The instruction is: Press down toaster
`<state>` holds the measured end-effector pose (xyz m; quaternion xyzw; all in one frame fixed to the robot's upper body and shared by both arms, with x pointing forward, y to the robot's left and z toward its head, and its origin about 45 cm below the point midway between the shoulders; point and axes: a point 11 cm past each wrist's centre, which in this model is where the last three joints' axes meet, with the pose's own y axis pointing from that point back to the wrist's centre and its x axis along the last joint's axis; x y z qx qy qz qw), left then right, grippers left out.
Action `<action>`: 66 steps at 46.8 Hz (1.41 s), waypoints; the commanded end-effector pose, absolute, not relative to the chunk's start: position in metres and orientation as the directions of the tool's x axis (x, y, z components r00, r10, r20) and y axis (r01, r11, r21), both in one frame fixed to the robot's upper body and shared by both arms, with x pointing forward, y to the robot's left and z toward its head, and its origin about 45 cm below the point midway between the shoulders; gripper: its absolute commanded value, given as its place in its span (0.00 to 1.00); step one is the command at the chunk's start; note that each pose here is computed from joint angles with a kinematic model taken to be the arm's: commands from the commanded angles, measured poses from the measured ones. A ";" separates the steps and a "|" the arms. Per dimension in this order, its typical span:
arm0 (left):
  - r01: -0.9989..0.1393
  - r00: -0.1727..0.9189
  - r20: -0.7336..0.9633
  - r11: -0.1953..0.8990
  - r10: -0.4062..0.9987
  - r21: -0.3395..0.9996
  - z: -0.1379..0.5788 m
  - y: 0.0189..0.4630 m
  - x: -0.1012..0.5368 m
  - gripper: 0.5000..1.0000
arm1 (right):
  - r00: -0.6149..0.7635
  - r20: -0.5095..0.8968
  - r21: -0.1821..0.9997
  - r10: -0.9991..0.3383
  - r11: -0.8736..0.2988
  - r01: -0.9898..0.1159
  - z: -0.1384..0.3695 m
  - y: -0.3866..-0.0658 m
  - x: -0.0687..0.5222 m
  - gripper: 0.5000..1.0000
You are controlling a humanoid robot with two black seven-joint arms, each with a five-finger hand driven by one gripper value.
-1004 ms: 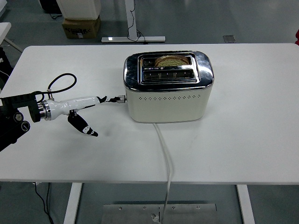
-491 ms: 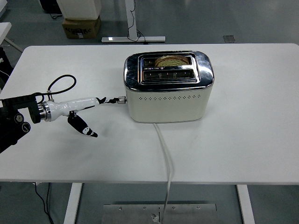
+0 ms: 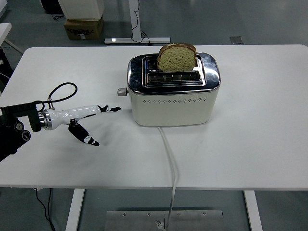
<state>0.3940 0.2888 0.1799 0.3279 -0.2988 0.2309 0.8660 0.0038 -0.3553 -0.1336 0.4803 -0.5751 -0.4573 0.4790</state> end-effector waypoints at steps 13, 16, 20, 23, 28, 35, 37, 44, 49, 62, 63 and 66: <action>-0.622 0.704 0.665 0.667 0.248 0.410 0.187 0.298 0.397 1.00 | -0.080 0.110 0.986 -0.991 0.119 -0.116 -0.134 -0.355 0.004 1.00; -0.633 0.699 0.663 0.662 0.267 0.401 0.191 0.302 0.399 1.00 | -0.080 0.110 0.986 -0.991 0.119 -0.115 -0.134 -0.355 0.004 1.00; -0.661 0.684 0.665 0.640 0.300 0.392 0.199 0.317 0.401 1.00 | -0.080 0.112 0.986 -0.991 0.121 -0.114 -0.134 -0.355 0.004 1.00; -0.676 0.678 0.652 0.635 0.339 0.374 0.202 0.321 0.402 1.00 | -0.080 0.112 0.986 -0.991 0.121 -0.114 -0.134 -0.355 0.004 1.00; -0.705 0.664 0.627 0.619 0.406 0.346 0.206 0.328 0.405 1.00 | -0.080 0.110 0.986 -0.991 0.119 -0.115 -0.134 -0.355 0.004 1.00; -0.724 0.655 0.601 0.608 0.459 0.325 0.206 0.332 0.406 1.00 | -0.080 0.110 0.986 -0.991 0.119 -0.115 -0.134 -0.355 0.004 1.00; -0.730 0.651 0.590 0.607 0.478 0.315 0.207 0.333 0.406 1.00 | -0.080 0.112 0.986 -0.991 0.120 -0.114 -0.134 -0.355 0.004 1.00; -0.787 0.601 0.529 0.559 0.599 0.262 0.214 0.349 0.412 1.00 | -0.080 0.110 0.986 -0.991 0.119 -0.116 -0.134 -0.355 0.004 1.00; -0.821 0.563 0.467 0.526 0.682 0.221 0.218 0.358 0.414 1.00 | -0.080 0.112 0.986 -0.991 0.121 -0.116 -0.134 -0.355 0.004 1.00; -0.870 0.490 0.352 0.469 0.797 0.149 0.226 0.368 0.420 1.00 | -0.080 0.110 0.986 -0.991 0.119 -0.115 -0.134 -0.355 0.004 1.00; -0.874 0.484 0.345 0.464 0.804 0.144 0.226 0.369 0.420 1.00 | -0.080 0.110 0.986 -0.991 0.119 -0.115 -0.134 -0.355 0.004 1.00; -0.884 0.466 0.313 0.452 0.828 0.120 0.230 0.369 0.423 1.00 | -0.080 0.110 0.986 -0.991 0.119 -0.115 -0.134 -0.355 0.004 1.00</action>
